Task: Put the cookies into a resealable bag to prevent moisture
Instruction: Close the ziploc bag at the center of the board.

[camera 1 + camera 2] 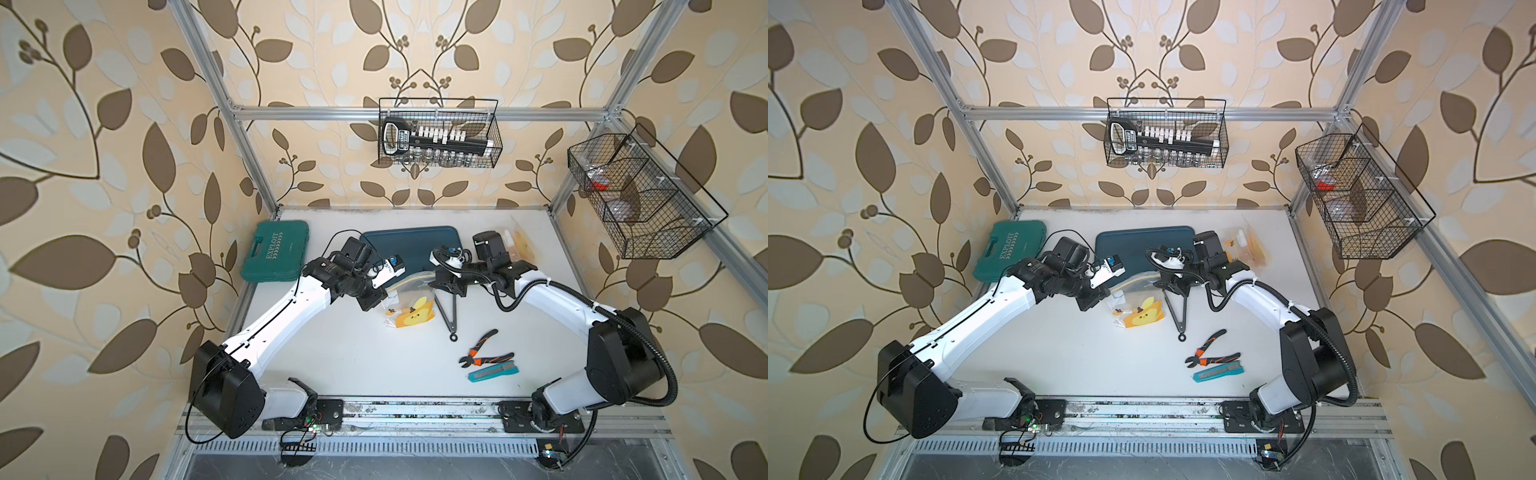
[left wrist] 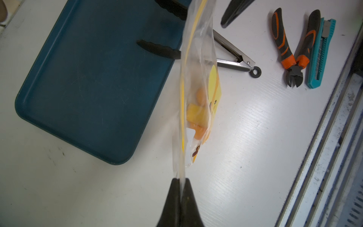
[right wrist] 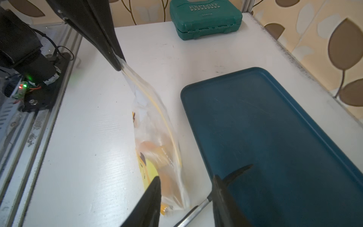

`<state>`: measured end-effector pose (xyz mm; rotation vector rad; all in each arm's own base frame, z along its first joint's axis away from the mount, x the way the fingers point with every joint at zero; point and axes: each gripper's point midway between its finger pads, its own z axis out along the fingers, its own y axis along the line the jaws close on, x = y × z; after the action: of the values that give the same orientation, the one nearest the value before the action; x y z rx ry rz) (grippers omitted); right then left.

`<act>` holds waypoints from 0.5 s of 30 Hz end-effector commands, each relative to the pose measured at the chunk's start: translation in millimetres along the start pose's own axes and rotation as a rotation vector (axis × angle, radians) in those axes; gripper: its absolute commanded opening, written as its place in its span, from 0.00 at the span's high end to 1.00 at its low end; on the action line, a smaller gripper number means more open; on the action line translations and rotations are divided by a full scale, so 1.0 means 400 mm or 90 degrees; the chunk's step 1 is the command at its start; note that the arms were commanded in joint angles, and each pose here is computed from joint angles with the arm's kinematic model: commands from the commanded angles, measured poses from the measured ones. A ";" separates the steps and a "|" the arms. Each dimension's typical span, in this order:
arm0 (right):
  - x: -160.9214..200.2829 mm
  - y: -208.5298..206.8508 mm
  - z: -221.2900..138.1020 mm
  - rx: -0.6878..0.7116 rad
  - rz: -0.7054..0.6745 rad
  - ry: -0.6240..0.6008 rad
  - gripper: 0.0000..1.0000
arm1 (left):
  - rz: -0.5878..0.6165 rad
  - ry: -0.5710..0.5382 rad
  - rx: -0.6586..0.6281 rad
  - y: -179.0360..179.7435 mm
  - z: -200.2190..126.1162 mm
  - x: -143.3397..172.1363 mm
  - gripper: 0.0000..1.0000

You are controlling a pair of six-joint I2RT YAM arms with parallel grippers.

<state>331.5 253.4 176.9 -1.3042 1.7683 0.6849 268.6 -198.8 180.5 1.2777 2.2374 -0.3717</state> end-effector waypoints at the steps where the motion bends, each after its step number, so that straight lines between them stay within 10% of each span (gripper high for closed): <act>1: -0.014 0.012 -0.016 -0.009 -0.005 -0.021 0.93 | -0.006 -0.010 -0.009 0.010 -0.021 -0.019 1.00; 3: -0.030 0.013 -0.018 -0.008 -0.012 -0.033 0.52 | -0.003 -0.018 0.000 0.003 -0.023 -0.026 1.00; 9: -0.057 0.049 0.022 -0.039 -0.049 -0.015 0.53 | 0.003 -0.040 0.018 -0.012 -0.030 -0.040 1.00; 11: -0.067 0.060 0.037 -0.053 -0.057 -0.010 0.91 | 0.003 -0.041 0.017 -0.011 -0.031 -0.040 1.00; 13: -0.079 0.073 0.052 -0.067 -0.069 -0.005 1.00 | 0.002 -0.038 0.015 -0.010 -0.029 -0.038 1.00; 15: -0.089 0.083 0.066 -0.073 -0.083 -0.004 0.58 | 0.001 -0.039 0.015 -0.009 -0.029 -0.039 1.00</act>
<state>315.9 293.0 188.5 -1.4228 1.6798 0.7219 265.8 -202.6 181.8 1.2846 2.2281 -0.4080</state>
